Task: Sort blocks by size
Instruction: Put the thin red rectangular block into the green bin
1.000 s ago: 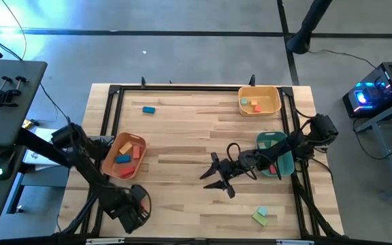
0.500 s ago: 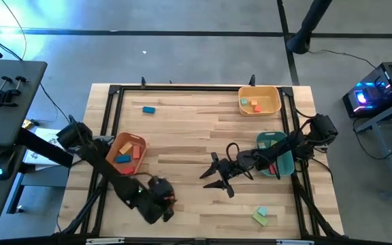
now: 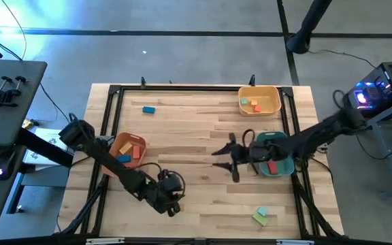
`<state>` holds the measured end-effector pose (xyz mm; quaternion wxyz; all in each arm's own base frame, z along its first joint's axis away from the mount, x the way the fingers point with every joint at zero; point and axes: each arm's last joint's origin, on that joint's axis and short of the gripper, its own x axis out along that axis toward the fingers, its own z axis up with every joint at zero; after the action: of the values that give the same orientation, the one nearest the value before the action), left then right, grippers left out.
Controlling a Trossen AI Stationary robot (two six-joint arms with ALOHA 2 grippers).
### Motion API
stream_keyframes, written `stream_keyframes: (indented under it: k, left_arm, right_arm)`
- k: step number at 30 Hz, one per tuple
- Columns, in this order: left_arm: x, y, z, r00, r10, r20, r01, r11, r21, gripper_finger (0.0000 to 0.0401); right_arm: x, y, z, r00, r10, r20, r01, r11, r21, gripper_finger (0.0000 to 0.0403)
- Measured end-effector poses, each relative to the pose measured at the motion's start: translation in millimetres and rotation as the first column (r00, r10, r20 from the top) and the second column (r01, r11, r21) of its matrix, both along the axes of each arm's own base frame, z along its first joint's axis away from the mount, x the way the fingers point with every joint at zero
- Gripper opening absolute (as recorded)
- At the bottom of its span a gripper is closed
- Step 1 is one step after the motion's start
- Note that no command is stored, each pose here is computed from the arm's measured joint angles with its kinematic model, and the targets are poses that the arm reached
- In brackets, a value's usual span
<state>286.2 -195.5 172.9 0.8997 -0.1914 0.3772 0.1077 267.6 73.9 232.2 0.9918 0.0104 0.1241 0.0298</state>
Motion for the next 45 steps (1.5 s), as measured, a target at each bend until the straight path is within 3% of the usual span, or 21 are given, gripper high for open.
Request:
stream_keyframes:
  k: [7, 20, 23, 25, 29, 31, 33, 38, 45]
  left_arm:
    - [-2, 5, 4, 0.984, -0.144, -0.106, 0.135, 0.987, -0.086, 0.0115]
    - [-28, 13, -35, 0.949, -0.131, -0.285, 0.120, 0.991, -0.056, 0.0089]
    - [-27, 20, -37, 0.959, -0.109, -0.262, 0.124, 0.992, 0.040, 0.0079]
    - [-24, 28, -37, 0.970, -0.078, -0.230, 0.120, 0.978, 0.171, 0.0075]
    - [-3, 52, -30, 0.998, 0.031, -0.062, 0.000, 0.891, 0.455, 0.0069]
    - [14, 70, -23, 0.996, 0.087, 0.036, -0.093, 0.840, 0.534, 0.0066]
    - [31, 88, -13, 0.991, 0.095, 0.095, -0.133, 0.817, 0.562, 0.0064]
    - [46, 102, 15, 0.999, -0.040, 0.026, 0.022, 0.877, 0.480, 0.0058]
    - [9, 80, 27, 0.990, 0.058, -0.126, 0.000, 0.909, 0.416, 0.0039]
  right_arm:
    - [-9, -5, 10, 0.998, -0.056, 0.009, 0.056, 0.998, -0.037, 0.0177]
    - [10, 1, -26, 0.993, -0.066, -0.100, 0.062, 0.997, -0.043, 0.0177]
    - [12, 2, -31, 0.991, -0.066, -0.114, 0.061, 0.997, -0.049, 0.0177]
    - [13, 2, -32, 0.991, -0.066, -0.114, 0.060, 0.997, -0.052, 0.0177]
    - [13, 1, -33, 0.992, -0.063, -0.114, 0.055, 0.996, -0.076, 0.0177]
    - [14, 0, -33, 0.991, -0.066, -0.113, 0.056, 0.995, -0.083, 0.0177]
    - [14, -3, -32, 0.991, -0.075, -0.111, 0.066, 0.994, -0.082, 0.0177]
    - [14, -7, -36, 0.986, -0.083, -0.146, 0.071, 0.994, -0.085, 0.0177]
    - [14, -10, -38, 0.979, -0.114, -0.166, 0.101, 0.991, -0.085, 0.0177]
